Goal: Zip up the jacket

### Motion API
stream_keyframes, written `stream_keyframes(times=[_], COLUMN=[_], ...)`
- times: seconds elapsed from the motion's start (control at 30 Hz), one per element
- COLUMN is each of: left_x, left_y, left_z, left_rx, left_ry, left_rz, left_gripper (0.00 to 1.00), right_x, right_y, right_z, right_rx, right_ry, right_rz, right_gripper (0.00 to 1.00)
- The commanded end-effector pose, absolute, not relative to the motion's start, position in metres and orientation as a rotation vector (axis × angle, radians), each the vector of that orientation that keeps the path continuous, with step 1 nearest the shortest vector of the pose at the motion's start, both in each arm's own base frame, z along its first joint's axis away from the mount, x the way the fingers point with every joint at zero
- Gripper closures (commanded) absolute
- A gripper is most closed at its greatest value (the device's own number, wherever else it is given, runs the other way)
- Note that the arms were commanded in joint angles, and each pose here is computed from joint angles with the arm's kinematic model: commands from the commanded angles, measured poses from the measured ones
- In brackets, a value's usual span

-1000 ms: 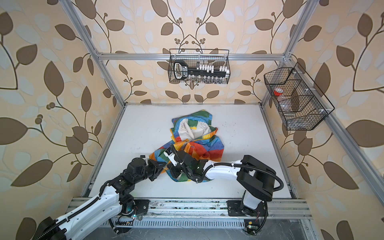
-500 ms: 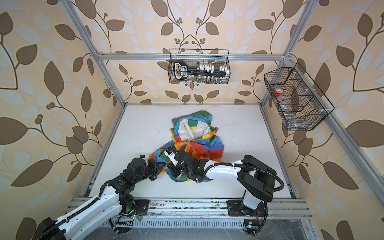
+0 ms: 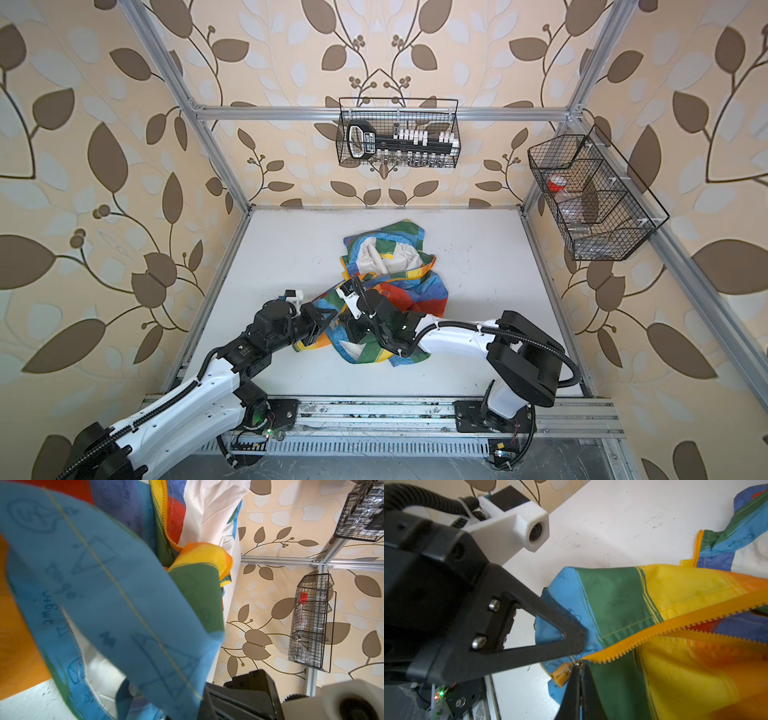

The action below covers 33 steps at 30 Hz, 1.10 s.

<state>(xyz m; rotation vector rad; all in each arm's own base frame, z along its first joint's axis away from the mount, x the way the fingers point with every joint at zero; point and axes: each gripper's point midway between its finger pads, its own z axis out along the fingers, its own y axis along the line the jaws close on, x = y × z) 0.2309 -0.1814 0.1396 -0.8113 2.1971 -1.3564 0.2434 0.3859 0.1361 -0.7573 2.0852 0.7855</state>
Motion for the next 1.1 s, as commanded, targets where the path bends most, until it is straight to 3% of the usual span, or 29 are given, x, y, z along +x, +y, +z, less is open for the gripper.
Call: stream_keyframes(times=[0.0,0.13,0.3,0.53,0.6,0.7,0.77,1.07], left_x=[0.213,0.209,0.213,0.217,0.215,0.213,0.211,0.200], left_y=[-0.199,-0.193,-0.184,-0.177,-0.173,-0.168,-0.167,-0.175], left_z=[0.156,0.146,0.145,0.153,0.153,0.152,0.148,0.134], left_rx=[-0.663,-0.675,-0.697,-0.713,-0.720,-0.735,-0.754,-0.775], left_ry=[2.260,2.299,2.294,2.263,2.268,2.274,2.279,2.277], left_rz=[-1.465,-1.409,-1.331,-1.283,-1.257,-1.231,-1.225,-1.350], left_gripper=[1.00,1.00,1.00,1.00,0.90,0.59,0.50,0.59], right_x=[0.282,0.279,0.239,0.228,0.231,0.235,0.237,0.238], right_y=[0.344,0.345,0.379,0.396,0.398,0.402,0.406,0.418], right_z=[0.123,0.141,0.168,0.144,0.138,0.132,0.129,0.123], right_rx=[-0.613,-0.633,-0.834,-0.899,-0.890,-0.869,-0.859,-0.820], right_ry=[2.134,2.090,1.976,2.054,2.071,2.087,2.097,2.126], right_rz=[0.560,0.595,0.820,0.855,0.850,0.867,0.885,0.972], right_gripper=[1.00,1.00,1.00,1.00,1.00,1.00,1.00,1.00])
